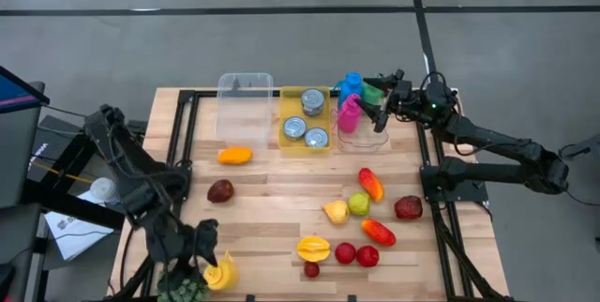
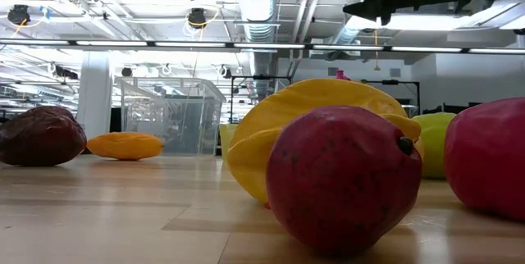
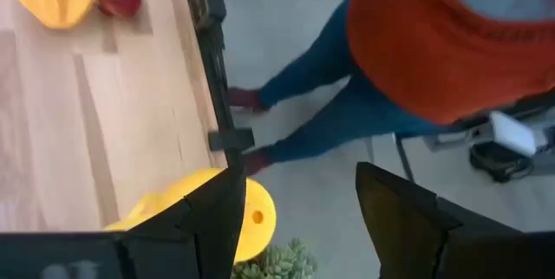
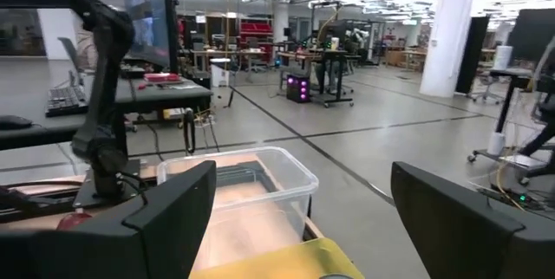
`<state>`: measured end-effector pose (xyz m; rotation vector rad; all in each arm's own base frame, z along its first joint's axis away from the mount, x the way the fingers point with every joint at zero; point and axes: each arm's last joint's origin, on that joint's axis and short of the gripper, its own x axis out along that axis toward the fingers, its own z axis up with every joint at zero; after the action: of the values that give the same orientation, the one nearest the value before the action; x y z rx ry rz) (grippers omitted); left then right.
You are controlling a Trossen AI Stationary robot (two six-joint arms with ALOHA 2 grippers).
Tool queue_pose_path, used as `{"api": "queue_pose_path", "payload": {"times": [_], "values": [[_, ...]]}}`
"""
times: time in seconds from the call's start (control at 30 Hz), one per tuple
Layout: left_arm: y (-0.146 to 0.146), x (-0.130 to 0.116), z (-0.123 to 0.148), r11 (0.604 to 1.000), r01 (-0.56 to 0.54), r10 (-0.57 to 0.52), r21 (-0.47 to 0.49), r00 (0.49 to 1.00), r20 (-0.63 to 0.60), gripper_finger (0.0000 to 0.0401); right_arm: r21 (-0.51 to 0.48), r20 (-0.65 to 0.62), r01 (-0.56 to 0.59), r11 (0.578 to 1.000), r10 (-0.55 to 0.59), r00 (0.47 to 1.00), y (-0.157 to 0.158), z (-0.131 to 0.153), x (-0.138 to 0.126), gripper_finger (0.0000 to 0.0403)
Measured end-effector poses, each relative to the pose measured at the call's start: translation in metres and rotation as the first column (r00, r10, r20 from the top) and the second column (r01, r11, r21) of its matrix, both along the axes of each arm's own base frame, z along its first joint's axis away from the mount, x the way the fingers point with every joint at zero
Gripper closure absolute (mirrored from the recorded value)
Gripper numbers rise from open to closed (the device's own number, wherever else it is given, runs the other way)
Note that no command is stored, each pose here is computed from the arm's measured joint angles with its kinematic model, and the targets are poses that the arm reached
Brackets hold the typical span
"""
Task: Pick & Place Food Item
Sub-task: Put the yellow tumbler into the transparent bin
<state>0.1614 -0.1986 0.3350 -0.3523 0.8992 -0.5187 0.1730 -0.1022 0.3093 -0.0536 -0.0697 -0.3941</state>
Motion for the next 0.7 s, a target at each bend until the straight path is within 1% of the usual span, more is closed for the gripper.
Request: {"api": "queue_pose_path", "payload": {"times": [0.2, 0.3, 0.4, 0.47, 0.53, 0.7], "values": [[-0.022, -0.002, -0.02, 0.996, 0.051, -0.047, 0.078, 0.998, -0.052, 0.0192, 0.014, -0.02, 0.009, 1.0, -0.009, 1.0, -0.001, -0.004, 0.004, 0.0065], [-0.026, -0.001, -0.026, 0.993, 0.02, -0.014, 0.112, 0.998, -0.054, 0.0192, 0.03, -0.039, 0.008, 1.0, -0.007, 0.999, -0.003, -0.008, 0.007, 0.0065], [-0.027, 0.0, -0.032, 0.986, -0.015, 0.023, 0.168, 0.999, -0.043, 0.0192, 0.062, -0.044, 0.008, 0.998, -0.005, 0.999, -0.005, -0.012, 0.011, 0.0065], [-0.026, 0.0, -0.031, 0.983, -0.045, 0.05, 0.177, 0.999, -0.023, 0.0192, 0.076, -0.057, 0.009, 0.997, -0.005, 0.998, -0.007, -0.015, 0.013, 0.0065], [-0.025, 0.0, -0.03, 0.983, -0.052, 0.056, 0.176, 0.998, -0.021, 0.0192, 0.081, -0.065, 0.007, 0.997, -0.001, 0.998, -0.008, -0.017, 0.015, 0.0065], [-0.029, -0.006, -0.031, 0.983, -0.029, 0.033, 0.179, 0.999, -0.019, 0.0192, 0.09, -0.076, -0.007, 0.996, 0.013, 0.997, -0.006, -0.02, 0.019, 0.0065]]}}
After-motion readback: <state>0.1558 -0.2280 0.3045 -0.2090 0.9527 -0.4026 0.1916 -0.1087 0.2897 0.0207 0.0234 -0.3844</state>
